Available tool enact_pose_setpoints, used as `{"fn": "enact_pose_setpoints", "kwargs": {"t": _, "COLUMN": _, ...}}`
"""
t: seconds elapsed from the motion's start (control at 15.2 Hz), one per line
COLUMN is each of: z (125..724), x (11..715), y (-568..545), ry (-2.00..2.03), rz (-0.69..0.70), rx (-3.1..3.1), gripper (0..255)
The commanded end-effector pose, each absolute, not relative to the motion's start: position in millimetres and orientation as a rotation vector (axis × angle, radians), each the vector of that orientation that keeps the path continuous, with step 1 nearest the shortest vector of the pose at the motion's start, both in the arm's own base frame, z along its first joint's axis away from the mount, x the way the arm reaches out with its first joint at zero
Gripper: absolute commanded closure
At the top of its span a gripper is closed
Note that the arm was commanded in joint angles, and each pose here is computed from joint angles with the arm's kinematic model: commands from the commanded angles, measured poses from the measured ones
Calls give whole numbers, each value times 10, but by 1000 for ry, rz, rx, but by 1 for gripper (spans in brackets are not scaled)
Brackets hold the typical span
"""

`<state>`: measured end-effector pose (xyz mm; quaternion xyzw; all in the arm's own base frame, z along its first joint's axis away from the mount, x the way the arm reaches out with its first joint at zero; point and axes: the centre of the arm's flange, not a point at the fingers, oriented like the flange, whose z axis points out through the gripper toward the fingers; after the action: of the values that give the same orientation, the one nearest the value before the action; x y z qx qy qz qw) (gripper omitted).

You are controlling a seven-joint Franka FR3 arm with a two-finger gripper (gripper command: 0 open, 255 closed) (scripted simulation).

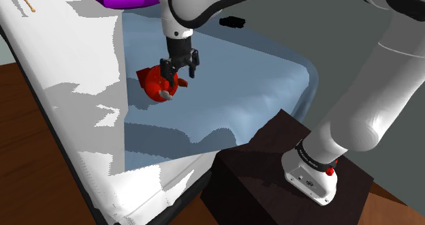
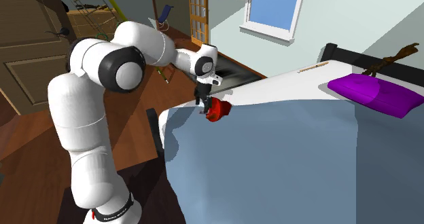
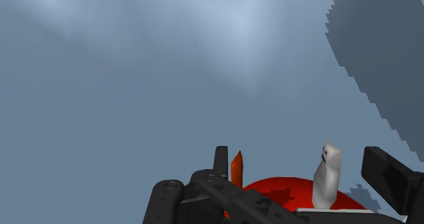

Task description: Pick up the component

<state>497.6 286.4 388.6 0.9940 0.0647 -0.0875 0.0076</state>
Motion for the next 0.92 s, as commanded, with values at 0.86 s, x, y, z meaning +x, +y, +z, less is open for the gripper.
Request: {"fn": "enact_pose_setpoints", "kwargs": {"t": 0.86, "z": 3127, "x": 5442, "y": 3391, "ry": 201, "rz": -280, "rx": 3107, "gripper": 0}}
